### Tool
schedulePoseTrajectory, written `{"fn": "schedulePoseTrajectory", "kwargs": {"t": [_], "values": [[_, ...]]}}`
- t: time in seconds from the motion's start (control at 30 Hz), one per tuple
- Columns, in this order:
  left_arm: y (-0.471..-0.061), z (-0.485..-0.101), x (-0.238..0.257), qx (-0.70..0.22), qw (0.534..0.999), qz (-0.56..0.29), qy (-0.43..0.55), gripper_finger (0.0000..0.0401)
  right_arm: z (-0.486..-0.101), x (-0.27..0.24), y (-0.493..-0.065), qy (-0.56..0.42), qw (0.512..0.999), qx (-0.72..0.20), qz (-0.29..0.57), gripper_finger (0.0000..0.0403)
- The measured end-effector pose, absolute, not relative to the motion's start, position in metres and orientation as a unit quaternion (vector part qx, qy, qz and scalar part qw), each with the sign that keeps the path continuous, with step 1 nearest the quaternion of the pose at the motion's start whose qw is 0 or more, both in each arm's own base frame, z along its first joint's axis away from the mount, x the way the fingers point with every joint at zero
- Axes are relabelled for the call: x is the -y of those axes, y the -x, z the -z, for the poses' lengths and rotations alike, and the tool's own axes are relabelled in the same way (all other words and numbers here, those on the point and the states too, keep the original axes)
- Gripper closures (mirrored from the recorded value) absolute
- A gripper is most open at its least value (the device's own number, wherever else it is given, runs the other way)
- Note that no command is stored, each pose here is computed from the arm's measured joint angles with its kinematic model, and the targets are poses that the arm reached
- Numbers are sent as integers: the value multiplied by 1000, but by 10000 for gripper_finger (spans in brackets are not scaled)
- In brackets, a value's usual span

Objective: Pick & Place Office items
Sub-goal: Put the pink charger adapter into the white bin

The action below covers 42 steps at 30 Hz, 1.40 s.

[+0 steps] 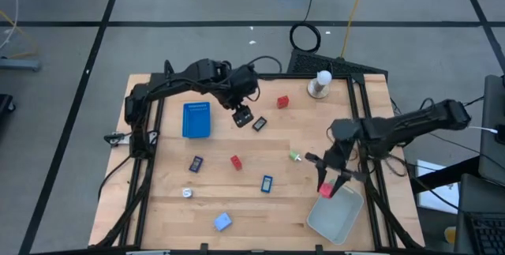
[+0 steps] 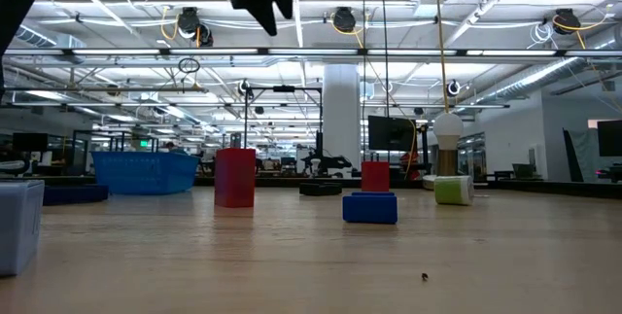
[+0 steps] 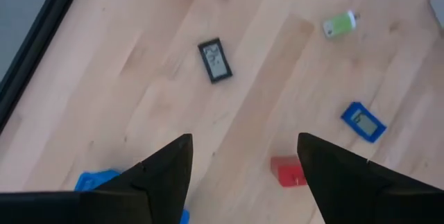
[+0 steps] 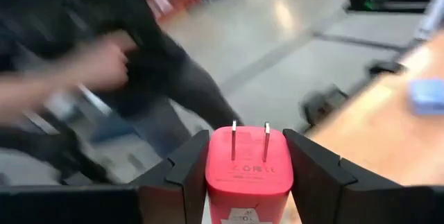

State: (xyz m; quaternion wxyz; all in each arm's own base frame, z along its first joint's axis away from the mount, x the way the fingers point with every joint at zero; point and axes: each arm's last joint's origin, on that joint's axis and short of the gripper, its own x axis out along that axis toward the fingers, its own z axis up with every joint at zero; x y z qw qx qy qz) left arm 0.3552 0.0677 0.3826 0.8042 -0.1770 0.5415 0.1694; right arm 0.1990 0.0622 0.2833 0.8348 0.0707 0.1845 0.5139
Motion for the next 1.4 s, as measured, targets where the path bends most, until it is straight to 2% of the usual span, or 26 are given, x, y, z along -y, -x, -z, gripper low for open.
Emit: {"fn": "schedulePoseTrajectory", "kwargs": {"t": [0.1, 0.2, 0.5, 0.8, 1.17, 1.4], "values": [[-351, -387, -59, -543, 805, -170, 168, 135, -294, -74, -195, 34, 845, -265, -463, 253], [-346, -394, -53, -534, 809, -180, 167, 138, -297, -84, -192, 85, 838, -324, -431, 253], [-327, -414, -44, -501, 824, -203, 169, 155, -285, -118, -183, 75, 813, -411, -406, 253], [-313, -428, -37, -474, 835, -229, 159, 153, -264, -143, -179, 78, 779, -489, -385, 253], [-311, -431, -37, -472, 837, -228, 158, 153, -212, -138, -168, 76, 744, -573, -336, 253], [-311, -430, -37, -472, 837, -228, 158, 164, -194, -135, -165, 56, 746, -582, -320, 250]]}}
